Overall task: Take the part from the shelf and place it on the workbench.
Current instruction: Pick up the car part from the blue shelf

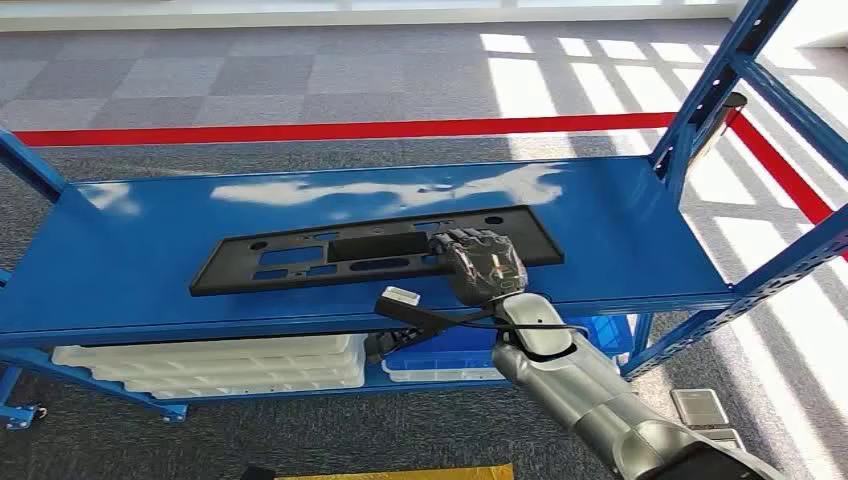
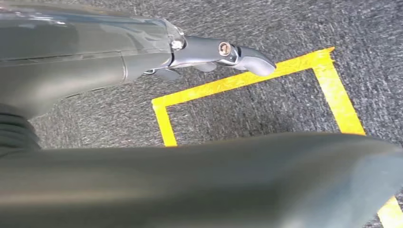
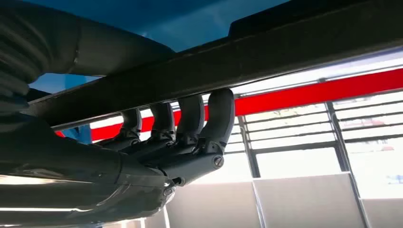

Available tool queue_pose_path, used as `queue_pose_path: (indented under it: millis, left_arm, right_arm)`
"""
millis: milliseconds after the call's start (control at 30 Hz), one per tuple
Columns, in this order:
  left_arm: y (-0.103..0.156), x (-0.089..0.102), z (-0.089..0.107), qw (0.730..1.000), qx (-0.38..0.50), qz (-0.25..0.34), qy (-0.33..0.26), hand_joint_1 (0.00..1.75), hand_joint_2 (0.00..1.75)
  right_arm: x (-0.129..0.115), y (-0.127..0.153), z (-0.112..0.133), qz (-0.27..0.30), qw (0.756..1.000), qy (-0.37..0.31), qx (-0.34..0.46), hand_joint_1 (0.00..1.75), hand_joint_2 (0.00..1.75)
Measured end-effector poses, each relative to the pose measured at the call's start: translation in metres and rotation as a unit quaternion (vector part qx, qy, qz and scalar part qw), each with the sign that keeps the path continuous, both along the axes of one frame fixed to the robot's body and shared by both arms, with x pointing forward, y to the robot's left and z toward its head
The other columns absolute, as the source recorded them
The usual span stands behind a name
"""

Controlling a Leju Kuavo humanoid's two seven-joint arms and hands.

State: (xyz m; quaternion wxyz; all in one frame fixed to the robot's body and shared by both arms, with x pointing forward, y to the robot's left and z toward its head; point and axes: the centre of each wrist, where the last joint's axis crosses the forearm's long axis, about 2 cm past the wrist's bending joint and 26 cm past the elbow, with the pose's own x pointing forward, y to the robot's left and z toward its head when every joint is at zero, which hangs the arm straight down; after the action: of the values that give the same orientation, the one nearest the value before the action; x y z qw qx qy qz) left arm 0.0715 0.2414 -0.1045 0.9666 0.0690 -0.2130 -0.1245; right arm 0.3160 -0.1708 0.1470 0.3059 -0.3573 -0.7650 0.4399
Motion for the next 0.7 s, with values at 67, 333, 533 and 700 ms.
queue_pose_path:
  millis: [67, 333, 533, 700]
  left_arm:
    - [0.0000, 0.0002, 0.0000, 1.000, 0.000, 0.000, 0.000, 0.00, 1.75]
    - [0.0000, 0.0009, 0.0001, 1.000, 0.000, 0.000, -0.001, 0.00, 1.75]
    - [0.0000, 0.0012, 0.0002, 1.000, 0.000, 0.001, -0.001, 0.00, 1.75]
    - [0.0000, 0.0014, 0.0002, 1.000, 0.000, 0.001, -0.001, 0.00, 1.75]
  right_arm:
    - [0.0000, 0.0000, -0.0001, 0.000, 1.000, 0.000, 0.000, 1.75, 1.75]
    - [0.0000, 0.0002, 0.0000, 0.000, 1.000, 0.000, 0.000, 1.75, 1.75]
    - [0.0001, 0.0003, 0.0001, 0.001, 1.000, 0.000, 0.000, 1.75, 1.75]
    - [0.0003, 0.0004, 0.0003, 0.001, 1.000, 0.000, 0.000, 1.75, 1.75]
